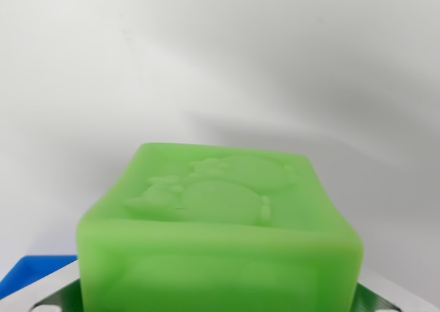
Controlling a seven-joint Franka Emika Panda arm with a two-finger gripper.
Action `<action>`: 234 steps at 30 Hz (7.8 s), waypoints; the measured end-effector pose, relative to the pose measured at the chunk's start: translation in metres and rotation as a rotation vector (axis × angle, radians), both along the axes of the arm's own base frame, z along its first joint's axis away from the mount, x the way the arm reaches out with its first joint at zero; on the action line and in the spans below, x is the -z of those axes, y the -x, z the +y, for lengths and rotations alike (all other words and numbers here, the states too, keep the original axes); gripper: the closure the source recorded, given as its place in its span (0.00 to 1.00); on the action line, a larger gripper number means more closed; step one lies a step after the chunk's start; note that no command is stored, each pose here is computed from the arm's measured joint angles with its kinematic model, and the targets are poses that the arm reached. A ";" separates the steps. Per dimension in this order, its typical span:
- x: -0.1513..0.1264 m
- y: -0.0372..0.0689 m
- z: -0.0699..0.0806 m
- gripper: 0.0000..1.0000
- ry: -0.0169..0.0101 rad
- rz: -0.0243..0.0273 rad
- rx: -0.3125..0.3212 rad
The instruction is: Stack cube
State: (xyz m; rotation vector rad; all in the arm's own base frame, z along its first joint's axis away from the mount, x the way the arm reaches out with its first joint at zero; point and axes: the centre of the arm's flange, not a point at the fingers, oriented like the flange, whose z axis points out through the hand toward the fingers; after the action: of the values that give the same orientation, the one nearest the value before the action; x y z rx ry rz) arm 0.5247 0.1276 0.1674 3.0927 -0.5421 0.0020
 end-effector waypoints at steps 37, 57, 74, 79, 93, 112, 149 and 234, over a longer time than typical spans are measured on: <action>-0.071 0.024 0.008 1.00 0.0020 0.0039 0.016; -0.079 0.062 0.022 1.00 0.0024 0.0055 0.049; -0.085 0.091 0.034 1.00 0.0022 0.0044 0.075; -0.082 0.096 0.036 1.00 -0.0013 -0.0007 0.079; -0.039 0.096 0.036 1.00 -0.0029 0.0060 0.083; -0.006 0.097 0.036 1.00 -0.0025 0.0072 0.084; -0.002 0.097 0.036 0.00 -0.0021 0.0061 0.084; -0.269 0.096 0.037 0.00 0.0022 -0.0036 0.084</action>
State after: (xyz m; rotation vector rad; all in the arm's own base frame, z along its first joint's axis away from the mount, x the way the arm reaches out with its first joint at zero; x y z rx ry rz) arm 0.4286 0.1644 0.4362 3.0657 -0.6710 0.0081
